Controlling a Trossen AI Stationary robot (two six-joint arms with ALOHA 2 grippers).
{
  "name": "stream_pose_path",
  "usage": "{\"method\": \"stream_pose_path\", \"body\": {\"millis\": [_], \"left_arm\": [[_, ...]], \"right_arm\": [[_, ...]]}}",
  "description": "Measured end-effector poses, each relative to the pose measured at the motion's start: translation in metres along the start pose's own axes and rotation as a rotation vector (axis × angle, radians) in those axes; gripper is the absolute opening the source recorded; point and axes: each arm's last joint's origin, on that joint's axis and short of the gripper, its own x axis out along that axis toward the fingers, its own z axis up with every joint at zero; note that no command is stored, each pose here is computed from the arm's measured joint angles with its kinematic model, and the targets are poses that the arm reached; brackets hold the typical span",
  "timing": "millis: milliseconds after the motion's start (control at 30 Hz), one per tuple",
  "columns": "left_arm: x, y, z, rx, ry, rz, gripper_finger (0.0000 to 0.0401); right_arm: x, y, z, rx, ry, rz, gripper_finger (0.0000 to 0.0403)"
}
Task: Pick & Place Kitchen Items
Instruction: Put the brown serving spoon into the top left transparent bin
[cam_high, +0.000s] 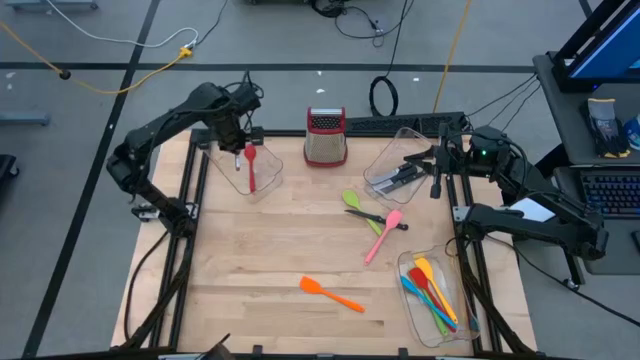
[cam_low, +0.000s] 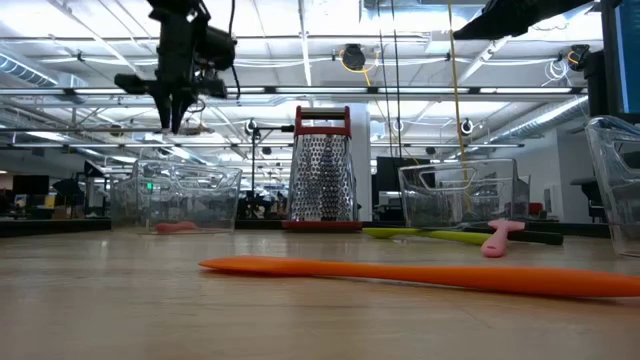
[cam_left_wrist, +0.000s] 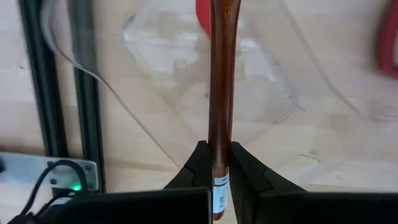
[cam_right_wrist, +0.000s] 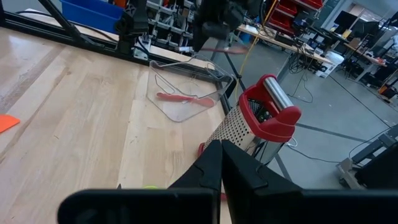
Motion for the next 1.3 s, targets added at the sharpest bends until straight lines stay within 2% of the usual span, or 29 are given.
{"method": "stream_pose_path", "body": {"millis": [200,400,633,833,1133,1300], "left_arm": [[0.037,0.002,0.007,-0.015,0.085,-0.035,0.0012],[0.067,0.007,0.006,-0.034,0.142,-0.058,0.0012],[0.096,0.013,0.002,-0.061,0.196,-0.075,0.0012],[0.111,0.02,-0.004,-0.069,0.225,-0.045,0.0012],[0.13,0.021,-0.003,-0.1,0.2,-0.108,0.0012],[0.139,0.026,-0.005,-0.126,0.208,-0.101,0.0012]], "right_arm": [[0.0,0.0,0.0,0.0,0.001,-0.002,0.0],[0.0,-0.002,-0.001,0.001,0.036,-0.072,0.0],[0.0,-0.002,-0.001,0.001,0.036,-0.072,0.0],[0.0,-0.002,-0.001,0.001,0.036,-0.072,0.0],[0.0,-0.002,-0.001,0.001,0.036,-0.072,0.0],[0.0,-0.002,-0.001,0.004,0.036,-0.072,0.0]]}}
